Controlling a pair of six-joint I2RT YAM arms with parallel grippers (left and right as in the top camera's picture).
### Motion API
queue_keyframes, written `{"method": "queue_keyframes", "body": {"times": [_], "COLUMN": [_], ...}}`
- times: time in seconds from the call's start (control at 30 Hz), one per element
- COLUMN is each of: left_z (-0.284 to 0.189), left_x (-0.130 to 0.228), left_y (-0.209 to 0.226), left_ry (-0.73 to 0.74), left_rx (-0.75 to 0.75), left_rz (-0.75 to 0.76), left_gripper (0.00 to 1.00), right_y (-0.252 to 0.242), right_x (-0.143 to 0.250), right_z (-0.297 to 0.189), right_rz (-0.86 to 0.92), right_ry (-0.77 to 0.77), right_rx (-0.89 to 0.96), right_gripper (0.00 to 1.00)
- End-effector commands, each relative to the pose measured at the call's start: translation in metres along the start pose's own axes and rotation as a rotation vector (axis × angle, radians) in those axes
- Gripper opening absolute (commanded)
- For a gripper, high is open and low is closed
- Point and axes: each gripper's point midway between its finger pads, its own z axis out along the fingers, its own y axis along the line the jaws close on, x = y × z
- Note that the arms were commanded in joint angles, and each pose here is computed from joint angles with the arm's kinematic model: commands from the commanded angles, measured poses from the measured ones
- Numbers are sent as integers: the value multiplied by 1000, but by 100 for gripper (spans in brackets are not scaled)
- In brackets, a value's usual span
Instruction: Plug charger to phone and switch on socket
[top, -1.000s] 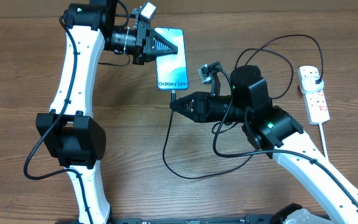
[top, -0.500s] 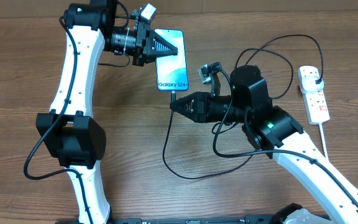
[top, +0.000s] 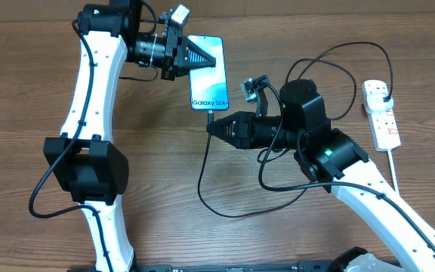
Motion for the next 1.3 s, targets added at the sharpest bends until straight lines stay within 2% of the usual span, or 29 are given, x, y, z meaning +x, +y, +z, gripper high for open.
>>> {"method": "queue_keyframes", "body": {"times": [0.0, 1.27], "left_z": [3, 10], "left_x": [5, 9], "left_y": [-16, -18], "left_ry": [10, 28], "left_rx": [32, 34], "left_rz": [22, 34], "left_gripper": [4, 4], "right_y": [-3, -10], "right_x": [-3, -24], "right_z": [0, -10], "right_rz": [-2, -10], "right_ry": [-22, -98], "right_rx": [20, 38], "right_gripper": [4, 4]}}
